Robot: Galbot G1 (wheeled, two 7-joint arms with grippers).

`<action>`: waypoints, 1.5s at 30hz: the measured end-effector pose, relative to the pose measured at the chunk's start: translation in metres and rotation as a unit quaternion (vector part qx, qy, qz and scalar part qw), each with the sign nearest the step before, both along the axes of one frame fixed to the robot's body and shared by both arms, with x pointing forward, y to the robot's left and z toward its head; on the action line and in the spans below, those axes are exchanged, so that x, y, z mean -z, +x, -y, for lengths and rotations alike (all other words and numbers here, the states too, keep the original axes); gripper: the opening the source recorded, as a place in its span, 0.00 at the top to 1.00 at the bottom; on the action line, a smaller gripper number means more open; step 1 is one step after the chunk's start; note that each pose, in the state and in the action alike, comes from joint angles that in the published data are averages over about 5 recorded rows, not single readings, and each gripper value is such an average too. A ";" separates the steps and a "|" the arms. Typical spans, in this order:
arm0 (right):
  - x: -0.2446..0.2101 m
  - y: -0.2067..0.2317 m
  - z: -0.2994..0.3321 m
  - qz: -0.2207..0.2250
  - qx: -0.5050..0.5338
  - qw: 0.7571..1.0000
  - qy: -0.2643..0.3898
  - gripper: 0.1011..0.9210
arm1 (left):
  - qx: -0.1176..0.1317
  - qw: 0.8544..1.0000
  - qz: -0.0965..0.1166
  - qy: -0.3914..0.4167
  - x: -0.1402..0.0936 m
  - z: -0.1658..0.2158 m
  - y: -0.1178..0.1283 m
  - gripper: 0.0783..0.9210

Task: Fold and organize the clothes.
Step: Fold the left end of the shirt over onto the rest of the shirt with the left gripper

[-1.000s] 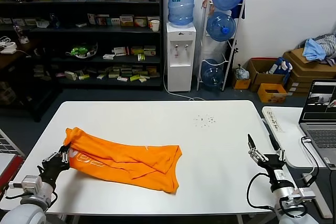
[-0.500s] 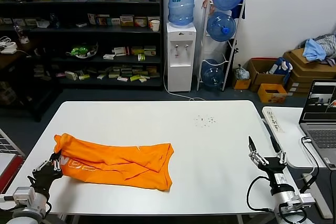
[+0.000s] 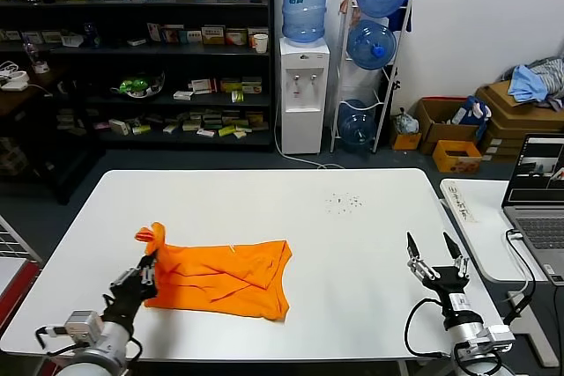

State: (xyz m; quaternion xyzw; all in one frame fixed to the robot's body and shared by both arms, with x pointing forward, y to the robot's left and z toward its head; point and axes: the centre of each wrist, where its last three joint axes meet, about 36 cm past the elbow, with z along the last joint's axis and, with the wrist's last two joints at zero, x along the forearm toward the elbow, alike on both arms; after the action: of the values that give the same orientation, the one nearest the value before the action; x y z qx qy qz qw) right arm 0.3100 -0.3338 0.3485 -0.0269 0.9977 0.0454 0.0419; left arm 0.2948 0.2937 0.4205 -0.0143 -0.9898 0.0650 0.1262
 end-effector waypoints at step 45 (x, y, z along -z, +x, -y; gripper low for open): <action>0.005 0.002 -0.021 -0.011 0.003 1.000 0.015 0.12 | 0.106 0.981 -0.054 -0.152 0.035 0.110 0.022 0.54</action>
State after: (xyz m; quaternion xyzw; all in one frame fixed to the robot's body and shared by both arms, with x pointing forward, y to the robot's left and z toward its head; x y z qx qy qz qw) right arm 0.3117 -0.3126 0.3436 -0.0231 0.9974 0.0609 0.0317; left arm 0.3171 0.1840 0.3855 -0.1345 -0.9529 0.2019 0.1819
